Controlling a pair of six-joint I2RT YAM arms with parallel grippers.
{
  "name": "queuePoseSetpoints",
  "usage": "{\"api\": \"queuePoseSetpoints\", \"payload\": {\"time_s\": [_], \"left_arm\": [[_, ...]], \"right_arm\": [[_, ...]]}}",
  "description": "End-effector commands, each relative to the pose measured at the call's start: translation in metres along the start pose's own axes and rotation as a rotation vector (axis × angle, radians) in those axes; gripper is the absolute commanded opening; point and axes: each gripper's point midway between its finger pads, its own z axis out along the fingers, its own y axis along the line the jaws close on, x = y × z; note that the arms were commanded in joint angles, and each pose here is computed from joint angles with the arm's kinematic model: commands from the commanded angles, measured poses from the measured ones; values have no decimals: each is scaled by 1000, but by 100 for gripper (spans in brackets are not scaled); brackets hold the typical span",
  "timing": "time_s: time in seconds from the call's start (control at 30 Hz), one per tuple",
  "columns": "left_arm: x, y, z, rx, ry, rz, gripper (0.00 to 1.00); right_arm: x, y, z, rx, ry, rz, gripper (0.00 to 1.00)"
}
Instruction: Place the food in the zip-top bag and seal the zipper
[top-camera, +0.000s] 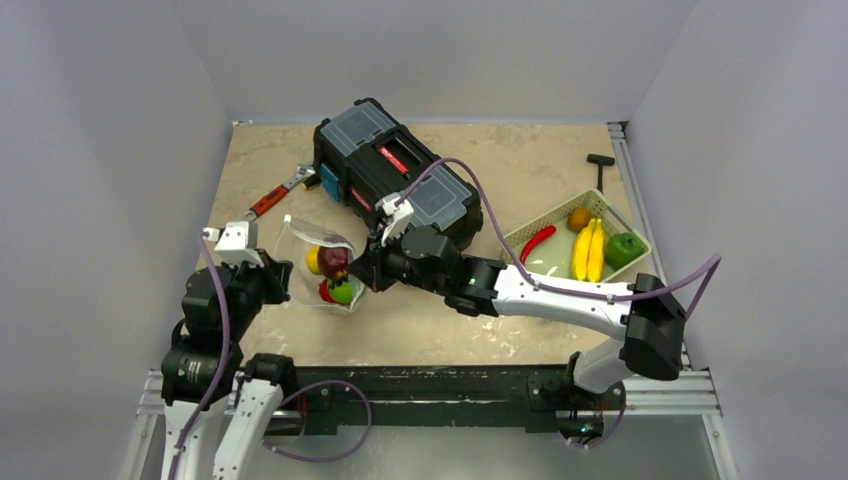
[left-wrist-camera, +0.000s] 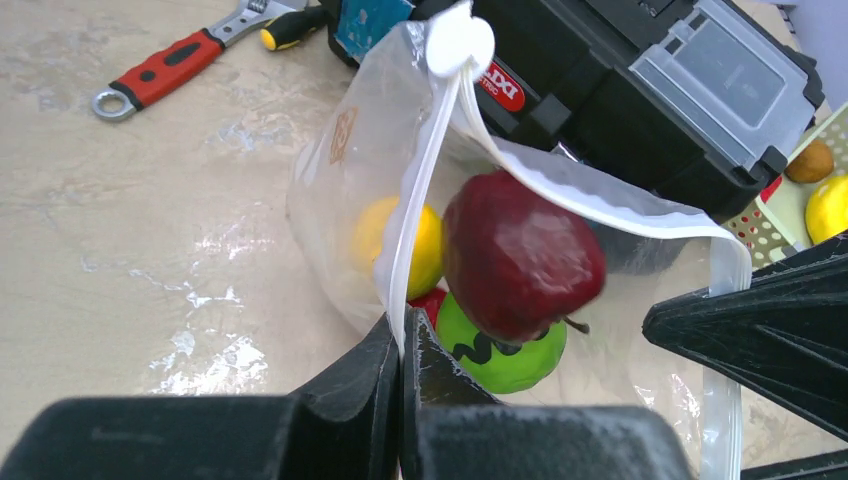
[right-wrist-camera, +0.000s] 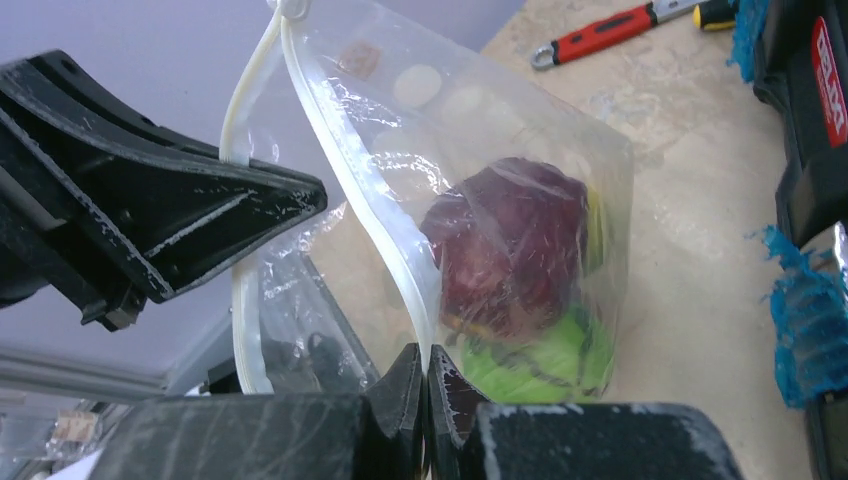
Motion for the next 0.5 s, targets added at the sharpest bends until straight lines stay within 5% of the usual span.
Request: {"api": "queuePoseSetpoints", "payload": {"time_s": [0.0,0.2,0.47], "left_arm": [[-9,6,1,-43,-50,-20,0],[7,4,21,-46,131,-20,0],[-7,2,5,-14,-31,-16,0]], "right_arm": [[-8,19,9,-82,-23,-22,0],[-11,15,14,-43,-13,-41,0],[-36,24,0,-57,-73,-86,0]]}}
